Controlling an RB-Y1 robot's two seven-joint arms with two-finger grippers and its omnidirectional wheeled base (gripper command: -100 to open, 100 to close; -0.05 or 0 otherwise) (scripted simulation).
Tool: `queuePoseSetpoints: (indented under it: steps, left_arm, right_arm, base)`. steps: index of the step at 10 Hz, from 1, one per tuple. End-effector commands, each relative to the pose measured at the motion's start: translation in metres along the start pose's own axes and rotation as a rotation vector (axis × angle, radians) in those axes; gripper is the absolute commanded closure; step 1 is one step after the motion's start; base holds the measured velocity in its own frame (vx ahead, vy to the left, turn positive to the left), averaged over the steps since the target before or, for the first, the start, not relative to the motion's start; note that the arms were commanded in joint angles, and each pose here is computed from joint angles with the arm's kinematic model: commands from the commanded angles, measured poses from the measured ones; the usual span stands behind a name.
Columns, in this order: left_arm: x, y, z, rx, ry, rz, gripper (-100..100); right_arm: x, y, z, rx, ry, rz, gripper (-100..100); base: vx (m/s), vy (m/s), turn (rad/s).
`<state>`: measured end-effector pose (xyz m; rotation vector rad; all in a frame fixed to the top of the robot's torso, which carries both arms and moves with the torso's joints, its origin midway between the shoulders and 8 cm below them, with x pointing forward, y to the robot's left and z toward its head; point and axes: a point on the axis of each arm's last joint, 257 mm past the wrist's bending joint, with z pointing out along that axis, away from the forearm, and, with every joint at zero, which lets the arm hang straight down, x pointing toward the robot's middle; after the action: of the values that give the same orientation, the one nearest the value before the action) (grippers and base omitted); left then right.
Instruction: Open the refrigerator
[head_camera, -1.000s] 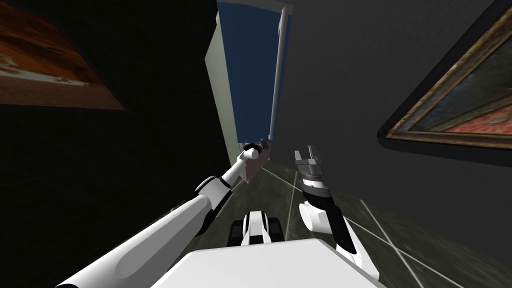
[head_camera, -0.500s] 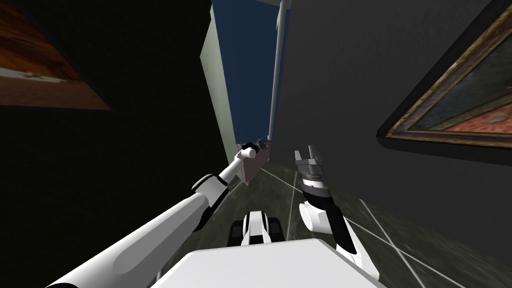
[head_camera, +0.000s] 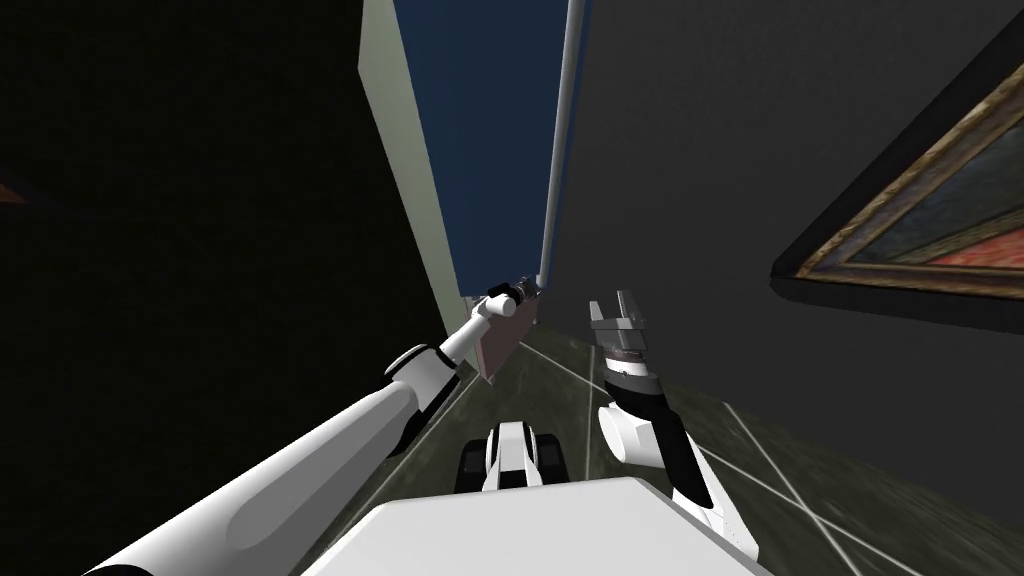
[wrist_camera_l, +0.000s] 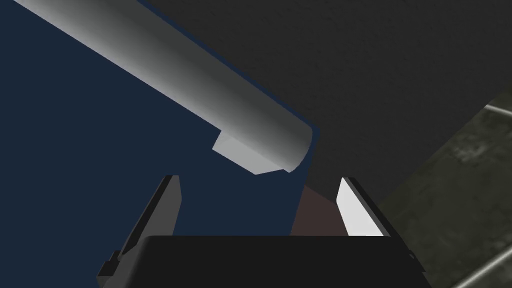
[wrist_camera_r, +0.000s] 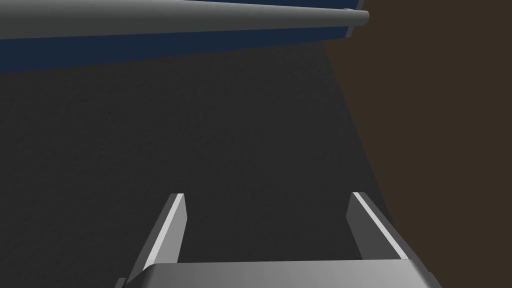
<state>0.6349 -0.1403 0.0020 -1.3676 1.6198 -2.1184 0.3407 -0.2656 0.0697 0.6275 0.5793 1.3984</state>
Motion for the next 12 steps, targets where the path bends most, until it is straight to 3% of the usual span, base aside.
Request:
queuePoseSetpoints:
  steps: [1,2,3,5,6,7,12]
  left_arm:
    - [0.022,0.018,0.006,-0.026,0.032,0.057,-100]
    - [0.037,0.029,0.010,-0.038,0.054,0.056,-100]
    - [0.031,0.021,0.008,-0.030,0.041,0.053,-100]
    - [0.035,0.020,0.009,-0.032,0.047,0.054,-100]
    - [0.033,0.020,0.009,-0.034,0.045,0.054,100]
    - [0.020,0.014,0.005,-0.025,0.018,0.053,100]
    - [-0.007,-0.004,-0.004,0.006,-0.042,0.053,100]
  right_arm:
    - [0.000,0.000,0.000,0.000,0.000,0.000,0]
    - [0.000,0.000,0.000,0.000,0.000,0.000,0]
    - [0.000,0.000,0.000,0.000,0.000,0.000,0]
    - [0.000,0.000,0.000,0.000,0.000,0.000,0]
    - [0.000,0.000,0.000,0.000,0.000,0.000,0]
    - [0.000,0.000,0.000,0.000,0.000,0.000,0]
    - [0.000,0.000,0.000,0.000,0.000,0.000,0]
  base:
    - [0.261,0.071,-0.114]
    - [0.222,0.043,-0.059]
    - [0.086,0.014,-0.011]
    - [0.062,-0.053,0.009]
    - [0.006,-0.006,-0.004]
    - [-0.006,0.071,-0.319]
    - [-0.046,0.118,-0.270]
